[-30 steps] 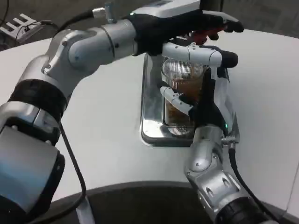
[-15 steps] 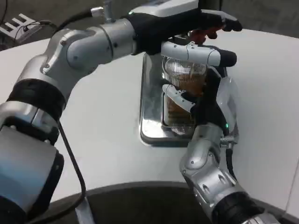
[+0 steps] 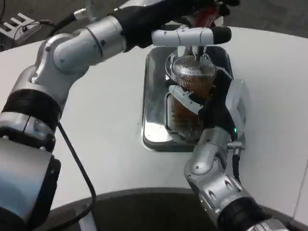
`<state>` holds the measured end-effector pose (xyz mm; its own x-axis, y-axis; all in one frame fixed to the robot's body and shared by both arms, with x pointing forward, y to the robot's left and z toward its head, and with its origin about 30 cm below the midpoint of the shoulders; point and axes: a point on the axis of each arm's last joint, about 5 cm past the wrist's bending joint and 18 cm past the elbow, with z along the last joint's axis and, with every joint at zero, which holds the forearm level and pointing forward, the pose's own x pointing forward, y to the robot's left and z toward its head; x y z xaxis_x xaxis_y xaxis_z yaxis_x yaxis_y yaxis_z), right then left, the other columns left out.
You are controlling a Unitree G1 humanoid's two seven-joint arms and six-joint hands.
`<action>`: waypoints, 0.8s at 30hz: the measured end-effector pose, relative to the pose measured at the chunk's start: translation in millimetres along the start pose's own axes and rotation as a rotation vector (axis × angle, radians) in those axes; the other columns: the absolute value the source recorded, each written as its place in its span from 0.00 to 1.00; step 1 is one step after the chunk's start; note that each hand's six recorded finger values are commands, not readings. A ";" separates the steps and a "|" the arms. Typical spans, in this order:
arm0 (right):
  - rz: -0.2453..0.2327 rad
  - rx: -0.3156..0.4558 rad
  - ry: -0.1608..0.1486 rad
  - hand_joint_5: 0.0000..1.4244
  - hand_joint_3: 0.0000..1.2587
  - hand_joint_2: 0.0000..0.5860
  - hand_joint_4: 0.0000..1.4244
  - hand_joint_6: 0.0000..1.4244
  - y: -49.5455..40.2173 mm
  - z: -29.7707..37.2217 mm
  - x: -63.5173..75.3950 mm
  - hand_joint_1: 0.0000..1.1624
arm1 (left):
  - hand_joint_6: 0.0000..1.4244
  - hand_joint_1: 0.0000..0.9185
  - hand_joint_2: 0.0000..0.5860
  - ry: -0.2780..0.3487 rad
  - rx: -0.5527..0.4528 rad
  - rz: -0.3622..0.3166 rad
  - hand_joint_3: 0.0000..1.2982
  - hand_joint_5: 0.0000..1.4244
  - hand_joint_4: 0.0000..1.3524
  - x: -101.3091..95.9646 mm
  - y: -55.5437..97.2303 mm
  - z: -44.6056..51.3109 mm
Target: Grasp the cup under the faucet to collect the drink, then remove the cup.
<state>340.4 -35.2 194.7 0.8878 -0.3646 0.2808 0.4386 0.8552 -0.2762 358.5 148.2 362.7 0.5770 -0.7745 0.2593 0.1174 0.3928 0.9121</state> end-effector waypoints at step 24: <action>-0.048 0.041 -0.044 0.69 0.65 0.33 0.68 0.34 -15.5 -7.7 -14.8 0.72 | 0.24 0.00 0.05 -0.072 -0.139 0.090 0.19 0.27 0.19 -17.9 2.7 -9.8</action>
<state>321.6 -45.9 187.7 0.8586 -0.3893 0.3335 0.4733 0.8520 -0.2239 356.3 168.0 357.4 0.5317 -0.7645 0.3645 0.1815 0.5232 0.8326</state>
